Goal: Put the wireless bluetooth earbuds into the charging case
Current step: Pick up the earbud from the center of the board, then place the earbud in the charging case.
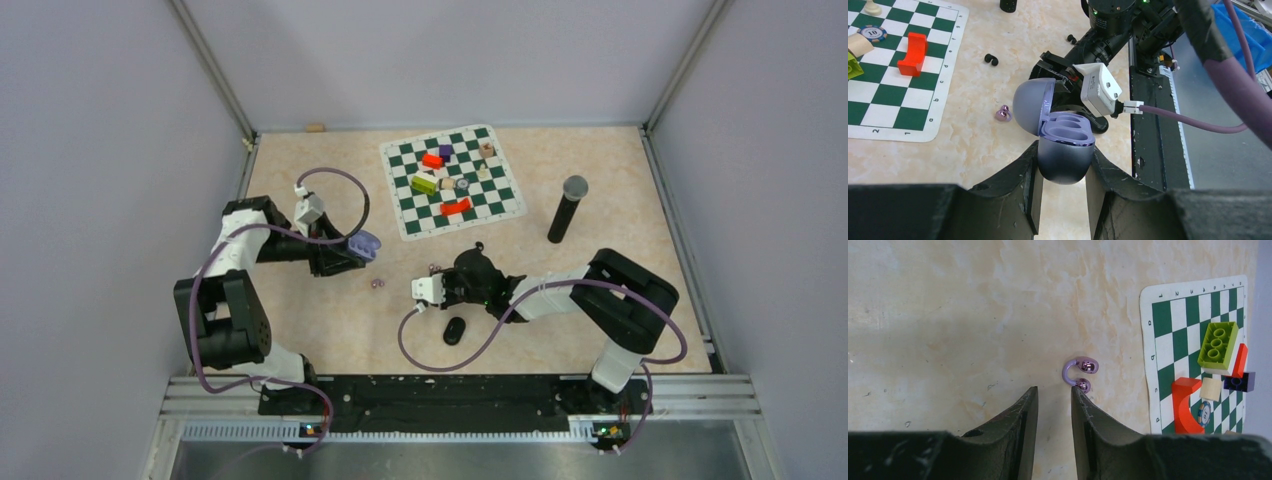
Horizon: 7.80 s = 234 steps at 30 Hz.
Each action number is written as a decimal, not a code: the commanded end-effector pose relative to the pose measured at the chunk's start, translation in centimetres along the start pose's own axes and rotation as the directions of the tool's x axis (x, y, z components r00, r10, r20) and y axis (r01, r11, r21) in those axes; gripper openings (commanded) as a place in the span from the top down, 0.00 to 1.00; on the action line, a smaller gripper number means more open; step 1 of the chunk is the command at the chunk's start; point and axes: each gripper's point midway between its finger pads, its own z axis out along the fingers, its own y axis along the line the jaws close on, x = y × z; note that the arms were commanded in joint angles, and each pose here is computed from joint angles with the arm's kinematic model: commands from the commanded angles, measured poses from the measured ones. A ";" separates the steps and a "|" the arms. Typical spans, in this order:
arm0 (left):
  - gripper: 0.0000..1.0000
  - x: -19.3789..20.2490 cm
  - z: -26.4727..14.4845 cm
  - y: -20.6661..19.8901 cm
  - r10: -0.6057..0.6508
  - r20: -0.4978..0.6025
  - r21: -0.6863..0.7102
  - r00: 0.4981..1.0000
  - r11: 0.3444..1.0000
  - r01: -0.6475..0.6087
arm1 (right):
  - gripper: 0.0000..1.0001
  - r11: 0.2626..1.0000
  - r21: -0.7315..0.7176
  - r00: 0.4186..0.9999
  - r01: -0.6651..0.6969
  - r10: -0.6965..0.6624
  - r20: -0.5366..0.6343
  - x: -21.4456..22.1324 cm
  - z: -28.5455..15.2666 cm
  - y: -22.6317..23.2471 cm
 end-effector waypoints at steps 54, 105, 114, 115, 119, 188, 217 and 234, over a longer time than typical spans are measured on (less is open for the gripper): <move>1.00 -2.1 0.2 3.4 0.126 -0.037 -0.294 0.991 0.947 -0.132 | 0.70 1.000 -0.012 0.999 -0.023 0.023 -0.025 -0.2 1.5 -0.3; 1.00 -1.8 -0.1 4.0 0.092 -0.049 -0.307 0.995 0.946 -0.103 | 0.94 0.987 0.158 0.996 -0.035 0.047 -0.074 0.2 1.6 -3.9; 1.00 -1.7 0.0 3.8 0.093 -0.049 -0.296 0.994 0.950 -0.103 | 1.00 0.983 0.170 0.997 -0.066 0.072 -0.029 -1.1 0.9 -4.8; 1.00 -1.7 0.0 3.8 0.095 -0.049 -0.293 0.994 0.950 -0.105 | 1.00 0.983 0.170 0.997 -0.074 0.078 -0.016 -1.5 0.7 -5.0; 1.00 -1.6 0.1 3.5 0.099 -0.049 -0.277 0.994 0.955 -0.109 | 1.00 0.976 0.169 0.990 -0.140 0.135 0.042 -3.1 -0.4 -6.3; 1.00 -2.2 12.5 -6.3 0.158 -0.012 0.371 0.987 0.918 -0.143 | 1.00 0.769 -0.488 0.423 -0.413 0.637 0.644 -16.9 -19.1 -9.3; 1.00 -1.6 12.4 -7.1 0.155 -0.025 0.411 0.988 0.902 -0.131 | 1.00 0.774 -0.492 0.460 -0.398 0.632 0.623 -17.3 -17.1 -8.0; 1.00 -1.7 12.4 -7.3 0.160 -0.025 0.416 0.987 0.899 -0.135 | 1.00 0.771 -0.501 0.470 -0.395 0.637 0.610 -17.4 -16.3 -7.5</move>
